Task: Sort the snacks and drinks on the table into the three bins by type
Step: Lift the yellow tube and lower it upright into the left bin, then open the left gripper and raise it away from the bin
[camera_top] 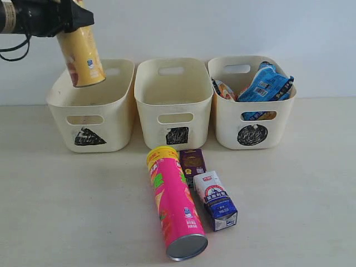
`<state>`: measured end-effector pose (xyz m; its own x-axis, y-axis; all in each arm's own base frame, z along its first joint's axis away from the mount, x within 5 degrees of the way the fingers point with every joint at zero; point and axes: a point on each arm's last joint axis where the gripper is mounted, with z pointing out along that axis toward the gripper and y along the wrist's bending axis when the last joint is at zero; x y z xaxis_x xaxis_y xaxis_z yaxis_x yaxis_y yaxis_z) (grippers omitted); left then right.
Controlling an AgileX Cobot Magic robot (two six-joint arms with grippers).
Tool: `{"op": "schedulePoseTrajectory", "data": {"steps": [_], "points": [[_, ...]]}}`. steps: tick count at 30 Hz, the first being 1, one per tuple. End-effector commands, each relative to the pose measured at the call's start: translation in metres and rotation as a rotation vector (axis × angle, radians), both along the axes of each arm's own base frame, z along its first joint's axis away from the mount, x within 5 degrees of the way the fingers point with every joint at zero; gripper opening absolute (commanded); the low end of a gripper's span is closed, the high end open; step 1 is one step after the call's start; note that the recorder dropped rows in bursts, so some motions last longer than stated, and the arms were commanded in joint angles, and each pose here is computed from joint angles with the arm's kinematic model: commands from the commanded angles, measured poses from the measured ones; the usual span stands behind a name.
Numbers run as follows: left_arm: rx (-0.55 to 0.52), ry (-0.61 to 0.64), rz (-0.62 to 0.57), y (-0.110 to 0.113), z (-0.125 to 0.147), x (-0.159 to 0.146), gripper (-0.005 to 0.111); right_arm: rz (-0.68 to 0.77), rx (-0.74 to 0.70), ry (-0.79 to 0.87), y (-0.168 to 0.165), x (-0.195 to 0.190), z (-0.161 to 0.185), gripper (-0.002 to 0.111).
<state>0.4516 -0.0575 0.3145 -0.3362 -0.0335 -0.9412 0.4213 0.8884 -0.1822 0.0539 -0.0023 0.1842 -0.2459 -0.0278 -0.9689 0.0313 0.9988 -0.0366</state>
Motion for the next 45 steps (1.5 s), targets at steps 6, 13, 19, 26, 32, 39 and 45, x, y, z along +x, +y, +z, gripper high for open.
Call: {"op": "schedulePoseTrajectory", "data": {"steps": [6, 13, 19, 26, 32, 39, 45], "points": [[0.179, -0.015, 0.151, -0.008, -0.042, 0.031, 0.004, -0.002, 0.0, -0.004, 0.0, 0.0, -0.001, 0.0], [0.185, 0.036, 0.134, -0.012, -0.071, 0.043, 0.006, -0.002, 0.0, -0.004, 0.0, 0.0, -0.001, 0.0], [0.19, 0.074, 0.127, -0.012, -0.09, 0.047, 0.062, -0.002, 0.0, -0.004, 0.0, 0.0, -0.001, 0.0], [0.19, 0.075, 0.127, -0.013, -0.091, 0.047, 0.088, -0.002, 0.0, -0.004, 0.0, 0.0, -0.001, 0.0], [0.179, 0.013, 0.132, -0.012, -0.059, 0.04, 0.084, -0.002, 0.0, -0.004, 0.0, 0.0, -0.001, 0.0], [0.156, -0.121, 0.144, -0.009, 0.006, 0.018, 0.077, -0.002, 0.0, -0.004, 0.0, 0.0, -0.001, 0.0], [0.218, -0.199, 0.154, -0.004, 0.034, -0.001, 0.046, -0.002, 0.0, -0.004, 0.0, 0.0, -0.001, 0.0]]}}
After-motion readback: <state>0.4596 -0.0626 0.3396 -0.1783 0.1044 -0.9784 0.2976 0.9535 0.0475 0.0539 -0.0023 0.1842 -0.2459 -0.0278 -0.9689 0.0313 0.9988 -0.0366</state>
